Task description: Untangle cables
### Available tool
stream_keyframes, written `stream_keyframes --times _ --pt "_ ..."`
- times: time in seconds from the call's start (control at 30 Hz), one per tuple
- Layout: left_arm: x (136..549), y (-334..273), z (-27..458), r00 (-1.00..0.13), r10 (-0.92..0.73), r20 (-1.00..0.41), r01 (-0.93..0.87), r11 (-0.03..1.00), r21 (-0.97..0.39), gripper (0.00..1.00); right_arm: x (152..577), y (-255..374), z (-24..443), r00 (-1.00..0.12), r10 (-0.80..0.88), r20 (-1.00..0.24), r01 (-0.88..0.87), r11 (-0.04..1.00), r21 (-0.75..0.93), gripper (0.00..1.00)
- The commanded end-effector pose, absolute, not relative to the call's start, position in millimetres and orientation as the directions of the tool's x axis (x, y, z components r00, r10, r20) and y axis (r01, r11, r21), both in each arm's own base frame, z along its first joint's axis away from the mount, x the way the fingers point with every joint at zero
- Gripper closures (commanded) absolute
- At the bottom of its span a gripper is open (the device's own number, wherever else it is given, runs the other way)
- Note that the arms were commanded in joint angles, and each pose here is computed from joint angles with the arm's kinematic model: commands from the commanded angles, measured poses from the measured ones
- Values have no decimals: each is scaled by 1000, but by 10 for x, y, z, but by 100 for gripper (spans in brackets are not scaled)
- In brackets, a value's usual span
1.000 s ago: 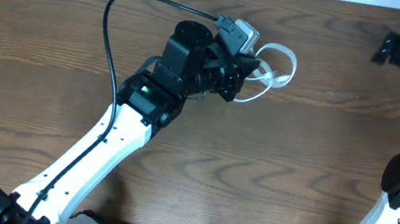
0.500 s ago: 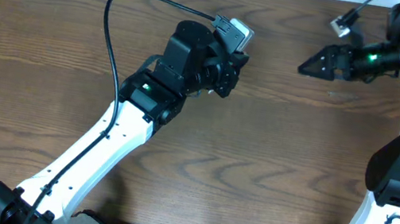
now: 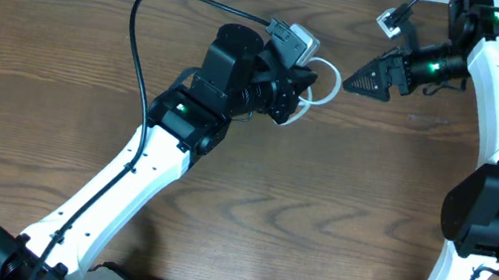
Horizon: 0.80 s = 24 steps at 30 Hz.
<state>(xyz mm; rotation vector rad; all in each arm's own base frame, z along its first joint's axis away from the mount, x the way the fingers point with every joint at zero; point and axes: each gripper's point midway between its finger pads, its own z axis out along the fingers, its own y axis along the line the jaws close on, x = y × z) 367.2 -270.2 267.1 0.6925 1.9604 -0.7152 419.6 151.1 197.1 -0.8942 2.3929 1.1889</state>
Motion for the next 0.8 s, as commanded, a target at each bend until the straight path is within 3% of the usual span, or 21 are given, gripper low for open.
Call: stream_keyframes --times 0.0,0.13,0.4,0.57,0.63,0.67,0.7,0.73,0.77 --pt "3625 -2756 2752 -431 161 -888 731 638 -240 85 4165 1602 1947 -737 -396 -548 -676 421 605 6" --pt "3614 -2771 2797 -428 148 -892 735 630 -249 86 4119 1669 1826 -749 -389 -537 -662 398 635 12" --pt "3602 -2788 2829 -436 130 -891 736 622 -269 85 4110 1843 1741 -744 -294 -600 -667 268 695 16" --pt "3589 -2798 2831 -440 128 -889 739 615 -277 85 4106 1925 1742 -726 -295 -621 -686 244 685 15" --pt "3588 -2799 2832 -445 123 -887 736 615 -284 85 4115 1974 1744 -709 -302 -637 -703 235 671 28" --pt "3584 -2802 2832 -447 122 -886 736 613 -287 85 4119 1997 1746 -701 -305 -645 -711 230 664 41" --pt "3579 -2805 2832 -448 122 -886 738 610 -289 85 4128 2035 1746 -690 -310 -655 -722 226 654 88" --pt "3568 -2814 2836 -448 123 -885 742 604 -292 86 4144 2053 1737 -688 -312 -655 -724 231 650 99" --pt "3564 -2817 2837 -448 123 -885 743 601 -293 85 4176 2053 1704 -695 -318 -645 -718 255 648 99"
